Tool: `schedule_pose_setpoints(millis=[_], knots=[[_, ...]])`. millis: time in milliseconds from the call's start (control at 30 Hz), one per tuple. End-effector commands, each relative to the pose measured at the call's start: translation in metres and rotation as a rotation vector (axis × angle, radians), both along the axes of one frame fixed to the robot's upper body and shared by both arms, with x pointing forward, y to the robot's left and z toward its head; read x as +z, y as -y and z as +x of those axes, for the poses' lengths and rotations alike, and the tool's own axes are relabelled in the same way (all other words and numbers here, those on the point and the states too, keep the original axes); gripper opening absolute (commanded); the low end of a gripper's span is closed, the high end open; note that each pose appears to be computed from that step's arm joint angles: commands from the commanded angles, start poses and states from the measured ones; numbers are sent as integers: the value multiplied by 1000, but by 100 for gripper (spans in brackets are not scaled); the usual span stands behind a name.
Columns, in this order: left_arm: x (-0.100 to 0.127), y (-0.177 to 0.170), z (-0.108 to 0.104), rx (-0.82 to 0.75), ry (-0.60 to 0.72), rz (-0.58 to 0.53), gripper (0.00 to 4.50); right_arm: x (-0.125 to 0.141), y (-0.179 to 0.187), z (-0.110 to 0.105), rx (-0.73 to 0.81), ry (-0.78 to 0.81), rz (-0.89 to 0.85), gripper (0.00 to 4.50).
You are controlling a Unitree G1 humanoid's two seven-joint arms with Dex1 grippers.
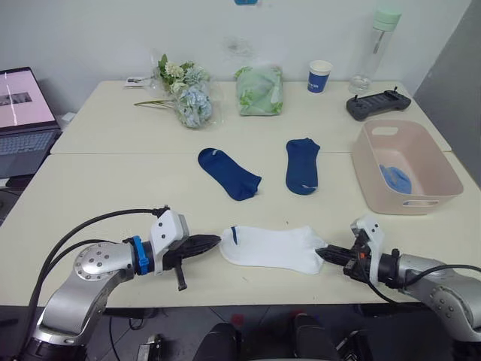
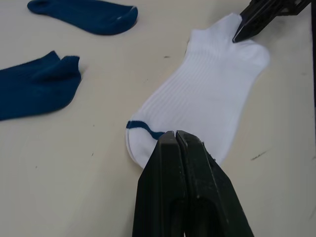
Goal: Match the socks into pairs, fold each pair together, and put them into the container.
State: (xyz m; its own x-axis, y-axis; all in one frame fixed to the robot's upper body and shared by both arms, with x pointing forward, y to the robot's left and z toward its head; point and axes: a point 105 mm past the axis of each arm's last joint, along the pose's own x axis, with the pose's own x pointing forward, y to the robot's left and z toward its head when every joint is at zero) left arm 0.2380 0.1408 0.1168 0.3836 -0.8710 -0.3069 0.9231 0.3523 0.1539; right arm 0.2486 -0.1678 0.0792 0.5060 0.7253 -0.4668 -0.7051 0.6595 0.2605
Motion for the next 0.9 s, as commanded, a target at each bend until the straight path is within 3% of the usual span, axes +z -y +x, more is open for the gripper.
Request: schedule_pose_setpoints(millis=[33,200,500,733,900], knots=[[-2,25,0,-114,-2,4,0,13,6,12,32,48,8,2],[-9,61,20,-197,10,-5,0,16,9,22,85,61,-3,2],[-37,105,49,-291,63,95,0,17,8,27,117,80,-2,2],[-74,99,46,-351,44,258,0,28,-3,25,143,107,34,2],[-80,96,44,-330,21,254,0,56,-21,17,205,119,149,2]])
